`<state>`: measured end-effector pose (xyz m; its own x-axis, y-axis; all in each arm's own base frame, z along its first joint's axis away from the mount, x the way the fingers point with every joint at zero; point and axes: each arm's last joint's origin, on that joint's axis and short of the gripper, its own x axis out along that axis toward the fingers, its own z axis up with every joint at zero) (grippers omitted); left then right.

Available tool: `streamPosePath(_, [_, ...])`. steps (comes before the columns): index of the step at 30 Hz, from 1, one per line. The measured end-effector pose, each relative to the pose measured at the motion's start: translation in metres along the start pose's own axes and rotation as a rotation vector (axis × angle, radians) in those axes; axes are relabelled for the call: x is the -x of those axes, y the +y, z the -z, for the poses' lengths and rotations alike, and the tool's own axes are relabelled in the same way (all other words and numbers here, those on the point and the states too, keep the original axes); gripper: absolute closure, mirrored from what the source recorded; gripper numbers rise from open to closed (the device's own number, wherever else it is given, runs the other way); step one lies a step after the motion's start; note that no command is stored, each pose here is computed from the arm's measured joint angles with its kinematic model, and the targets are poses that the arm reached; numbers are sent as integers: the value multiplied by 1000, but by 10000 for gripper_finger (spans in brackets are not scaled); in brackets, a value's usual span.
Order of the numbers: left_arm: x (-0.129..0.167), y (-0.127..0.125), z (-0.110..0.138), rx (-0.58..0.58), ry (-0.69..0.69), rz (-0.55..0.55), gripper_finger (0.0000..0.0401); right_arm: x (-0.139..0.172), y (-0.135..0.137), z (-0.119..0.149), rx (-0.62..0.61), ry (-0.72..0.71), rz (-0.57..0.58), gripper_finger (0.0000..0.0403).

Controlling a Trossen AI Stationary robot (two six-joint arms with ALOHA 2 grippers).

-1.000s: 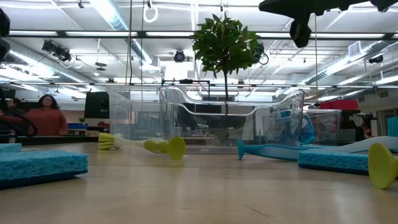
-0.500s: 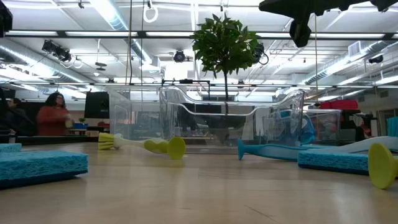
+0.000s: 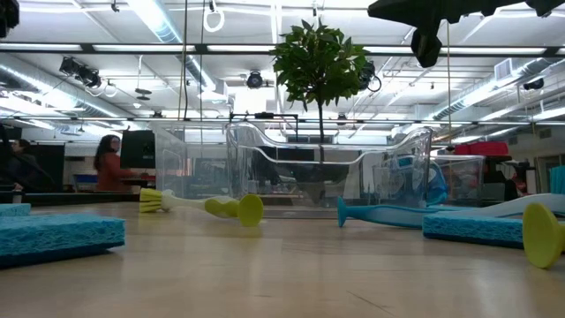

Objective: Pick & Place Kitchen Sink Supplies
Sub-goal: Put the dish soap into the top transparent bin

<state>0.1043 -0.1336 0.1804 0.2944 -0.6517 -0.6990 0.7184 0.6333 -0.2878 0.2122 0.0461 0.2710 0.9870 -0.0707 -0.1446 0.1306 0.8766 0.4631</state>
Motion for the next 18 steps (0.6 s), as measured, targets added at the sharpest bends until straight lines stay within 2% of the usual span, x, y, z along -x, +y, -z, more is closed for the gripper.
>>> streamPosePath(5, [-8,1,-1,-3,16,15,162,0,0,0,3,0,0,403])
streamPosePath(11, [-17,0,-9,-64,-44,43,162,0,0,1,6,8,5,403])
streamPosePath(18, [-20,0,-14,-81,-84,50,163,0,-1,1,9,12,8,403])
